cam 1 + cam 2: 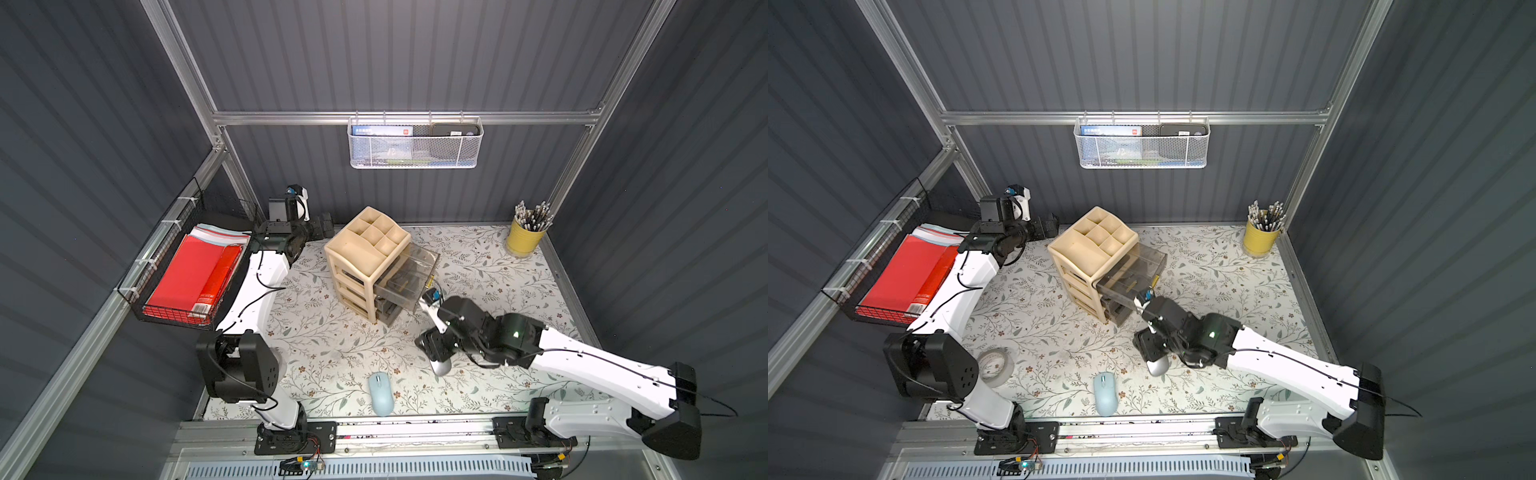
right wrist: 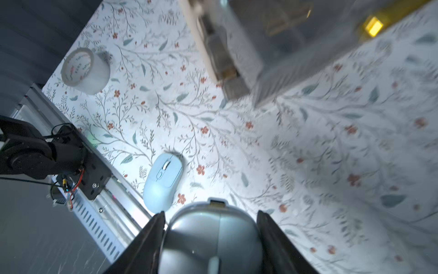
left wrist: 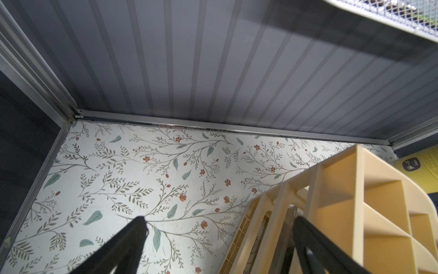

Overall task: Take the mice out of the drawer
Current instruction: Pick up the mouse from the drawer, then place the mouse at the center of the board.

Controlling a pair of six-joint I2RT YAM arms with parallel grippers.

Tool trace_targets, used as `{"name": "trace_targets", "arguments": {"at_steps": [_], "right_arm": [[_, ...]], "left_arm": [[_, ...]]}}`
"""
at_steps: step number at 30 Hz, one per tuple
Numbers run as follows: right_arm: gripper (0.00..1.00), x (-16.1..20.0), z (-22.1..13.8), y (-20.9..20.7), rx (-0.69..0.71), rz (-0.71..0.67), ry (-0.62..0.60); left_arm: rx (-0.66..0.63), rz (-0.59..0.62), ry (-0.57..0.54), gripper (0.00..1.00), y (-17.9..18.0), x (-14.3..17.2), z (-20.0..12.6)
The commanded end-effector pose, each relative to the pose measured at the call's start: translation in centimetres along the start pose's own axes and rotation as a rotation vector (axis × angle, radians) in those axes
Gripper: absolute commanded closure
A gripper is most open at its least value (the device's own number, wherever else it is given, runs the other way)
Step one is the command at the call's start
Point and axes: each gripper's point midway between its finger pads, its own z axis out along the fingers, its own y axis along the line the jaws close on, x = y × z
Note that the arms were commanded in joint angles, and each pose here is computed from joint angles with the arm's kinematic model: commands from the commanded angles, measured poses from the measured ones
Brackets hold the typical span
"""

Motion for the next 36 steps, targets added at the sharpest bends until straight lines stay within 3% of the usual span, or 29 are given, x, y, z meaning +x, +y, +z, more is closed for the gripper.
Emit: {"name": "trace_targets", "arguments": {"at_steps": [1,7,15,25,28,30,36], "right_arm": [[0.74,2.5,2.0,2.3,-0.082,0.178,0.010],[0.73,5.6,6.9,3.7,-0.088,0.169,0.112],[0.73,7.2,13.5,3.2,0.033,0.174,0.206],[0.71,6.7,14.6,2.0,0.089,0.203,0.182],[0.62,6.7,14.5,2.0,0.088,0.209,0.183],[0.46,6.5,14.4,2.1,0.090,0.211,0.188],[0.15,4.6,12.4,3.5,0.060,0.177,0.144]], "left_arm": [[-0.001,0.003,-0.041,0.01,-0.1,-0.5,-0.9],[0.004,-0.001,-0.064,0.01,-0.2,-0.8,-1.5],[0.002,-0.005,-0.078,0.01,-0.1,-0.7,-1.7],[0.003,-0.006,-0.076,0.01,-0.1,-0.4,-1.7],[0.005,-0.007,-0.073,0.01,-0.1,-0.3,-1.5],[0.004,-0.006,-0.073,0.01,-0.1,-0.3,-1.5],[0.004,-0.007,-0.076,0.01,-0.1,-0.4,-1.6]]}}
